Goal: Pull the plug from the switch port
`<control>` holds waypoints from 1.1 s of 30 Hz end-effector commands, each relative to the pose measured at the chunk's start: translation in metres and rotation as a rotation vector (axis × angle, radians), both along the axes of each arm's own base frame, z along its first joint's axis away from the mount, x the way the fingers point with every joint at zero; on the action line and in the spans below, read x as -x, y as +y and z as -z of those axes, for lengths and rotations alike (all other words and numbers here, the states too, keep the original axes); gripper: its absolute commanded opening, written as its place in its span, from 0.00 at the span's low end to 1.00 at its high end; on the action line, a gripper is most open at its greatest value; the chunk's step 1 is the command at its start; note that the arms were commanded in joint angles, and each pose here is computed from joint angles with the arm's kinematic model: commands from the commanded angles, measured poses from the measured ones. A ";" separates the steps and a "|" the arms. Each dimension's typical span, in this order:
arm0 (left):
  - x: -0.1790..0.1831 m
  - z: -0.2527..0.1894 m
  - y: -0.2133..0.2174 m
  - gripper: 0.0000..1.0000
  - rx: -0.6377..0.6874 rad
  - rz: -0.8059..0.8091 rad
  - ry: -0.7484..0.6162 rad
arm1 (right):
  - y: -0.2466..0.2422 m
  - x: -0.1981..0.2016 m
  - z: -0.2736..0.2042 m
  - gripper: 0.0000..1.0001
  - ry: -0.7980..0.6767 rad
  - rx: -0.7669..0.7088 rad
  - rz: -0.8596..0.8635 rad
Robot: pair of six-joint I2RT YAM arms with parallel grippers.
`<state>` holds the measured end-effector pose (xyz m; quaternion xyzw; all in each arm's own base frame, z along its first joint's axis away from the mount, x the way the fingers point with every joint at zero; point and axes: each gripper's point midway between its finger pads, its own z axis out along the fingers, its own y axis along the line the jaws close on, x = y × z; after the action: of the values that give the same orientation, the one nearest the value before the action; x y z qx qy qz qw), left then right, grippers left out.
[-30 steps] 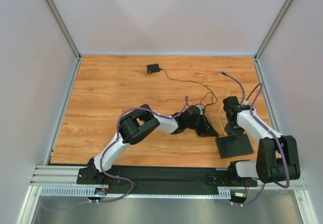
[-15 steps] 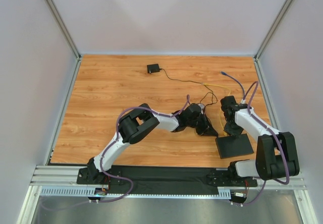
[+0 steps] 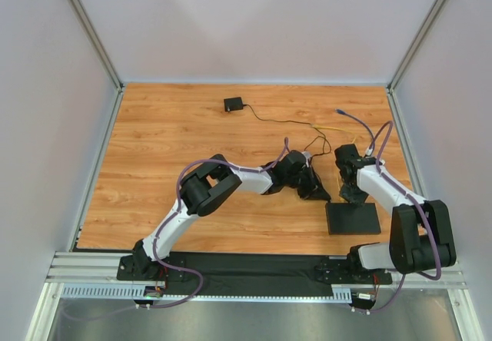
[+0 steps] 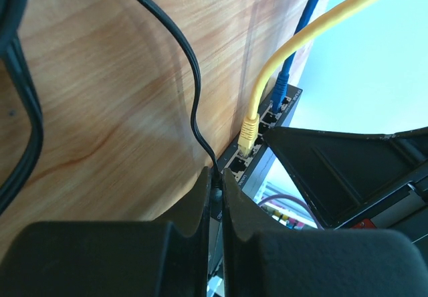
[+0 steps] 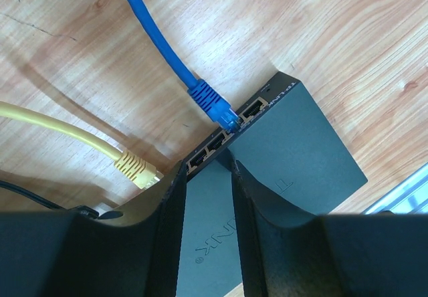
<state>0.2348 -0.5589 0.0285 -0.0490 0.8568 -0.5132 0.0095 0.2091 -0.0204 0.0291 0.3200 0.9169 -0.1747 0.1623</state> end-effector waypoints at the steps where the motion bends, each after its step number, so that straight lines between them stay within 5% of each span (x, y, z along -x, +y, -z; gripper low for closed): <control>1: -0.035 -0.019 0.010 0.00 0.020 -0.098 -0.068 | 0.017 0.027 0.030 0.34 0.119 -0.087 0.002; 9: -0.003 -0.009 0.021 0.00 -0.001 -0.093 -0.032 | 0.026 0.013 0.020 0.41 0.092 -0.076 -0.083; 19: 0.003 -0.011 0.011 0.00 0.030 -0.070 -0.022 | 0.043 -0.009 -0.028 0.60 0.039 -0.121 -0.248; 33: 0.004 -0.014 0.015 0.00 0.033 -0.084 -0.028 | 0.058 -0.002 -0.005 0.59 0.118 -0.115 -0.268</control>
<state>0.2256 -0.5430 0.0268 -0.0750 0.8531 -0.5158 0.0247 0.2063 0.0357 0.0304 0.1870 0.9698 -0.1201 0.1004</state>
